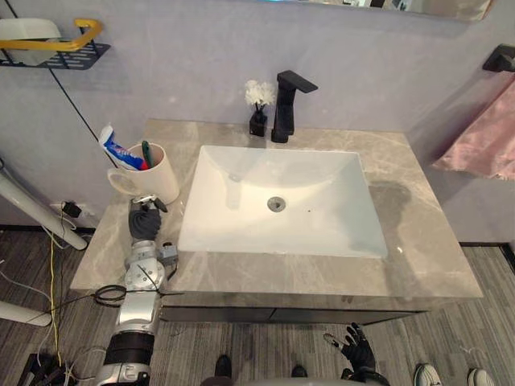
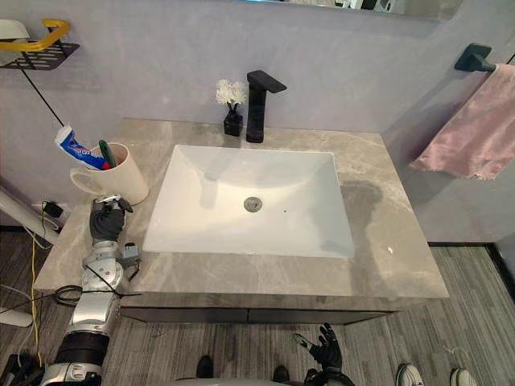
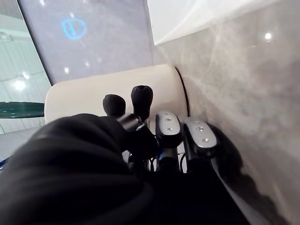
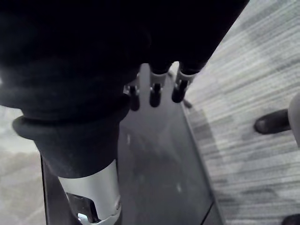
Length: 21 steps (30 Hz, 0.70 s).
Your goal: Organize washtable
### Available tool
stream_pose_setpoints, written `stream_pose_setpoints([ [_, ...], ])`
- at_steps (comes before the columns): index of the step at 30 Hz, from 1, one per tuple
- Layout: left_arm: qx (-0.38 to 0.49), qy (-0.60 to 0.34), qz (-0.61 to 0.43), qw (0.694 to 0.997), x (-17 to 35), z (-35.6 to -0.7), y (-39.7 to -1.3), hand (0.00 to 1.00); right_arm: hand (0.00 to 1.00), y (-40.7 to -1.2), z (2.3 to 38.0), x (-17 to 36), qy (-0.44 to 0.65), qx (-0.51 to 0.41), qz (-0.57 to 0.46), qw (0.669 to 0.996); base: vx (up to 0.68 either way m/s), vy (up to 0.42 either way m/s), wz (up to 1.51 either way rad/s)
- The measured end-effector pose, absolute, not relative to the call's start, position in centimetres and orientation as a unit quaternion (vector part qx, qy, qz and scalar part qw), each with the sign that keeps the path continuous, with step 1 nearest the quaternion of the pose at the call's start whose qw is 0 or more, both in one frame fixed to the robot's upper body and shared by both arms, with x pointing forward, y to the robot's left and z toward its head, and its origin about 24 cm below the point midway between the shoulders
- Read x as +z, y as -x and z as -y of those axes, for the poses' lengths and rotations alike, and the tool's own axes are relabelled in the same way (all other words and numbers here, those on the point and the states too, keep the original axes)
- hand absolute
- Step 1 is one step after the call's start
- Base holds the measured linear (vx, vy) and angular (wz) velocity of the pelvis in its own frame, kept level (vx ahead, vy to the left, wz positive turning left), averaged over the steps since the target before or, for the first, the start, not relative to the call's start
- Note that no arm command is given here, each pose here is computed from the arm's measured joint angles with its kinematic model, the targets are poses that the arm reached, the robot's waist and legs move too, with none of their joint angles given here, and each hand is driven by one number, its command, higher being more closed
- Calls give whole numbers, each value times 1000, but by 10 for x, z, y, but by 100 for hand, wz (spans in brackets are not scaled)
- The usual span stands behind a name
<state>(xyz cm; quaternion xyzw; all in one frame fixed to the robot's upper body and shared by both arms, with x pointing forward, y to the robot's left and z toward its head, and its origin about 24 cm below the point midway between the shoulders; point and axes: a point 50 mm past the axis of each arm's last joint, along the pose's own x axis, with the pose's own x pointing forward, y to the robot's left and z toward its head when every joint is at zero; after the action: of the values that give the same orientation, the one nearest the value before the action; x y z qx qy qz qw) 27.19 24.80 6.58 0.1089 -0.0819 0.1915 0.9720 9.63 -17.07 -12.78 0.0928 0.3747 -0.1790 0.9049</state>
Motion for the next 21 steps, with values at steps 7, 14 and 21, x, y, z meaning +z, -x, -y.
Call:
stream_pose_setpoints([
  [7, 178, -133, 96, 970, 78, -251, -285, 100, 0, -103, 175, -126, -92, -176, -365, 910, 1, 1, -9],
  [14, 175, -150, 117, 966, 97, -255, -301, 100, 0, -104, 177, -125, -90, -176, -363, 911, -12, -1, -5],
  [21, 187, -177, 112, 960, 102, -270, -304, 100, 0, -103, 177, -125, -90, -177, -363, 910, -24, -2, -10],
])
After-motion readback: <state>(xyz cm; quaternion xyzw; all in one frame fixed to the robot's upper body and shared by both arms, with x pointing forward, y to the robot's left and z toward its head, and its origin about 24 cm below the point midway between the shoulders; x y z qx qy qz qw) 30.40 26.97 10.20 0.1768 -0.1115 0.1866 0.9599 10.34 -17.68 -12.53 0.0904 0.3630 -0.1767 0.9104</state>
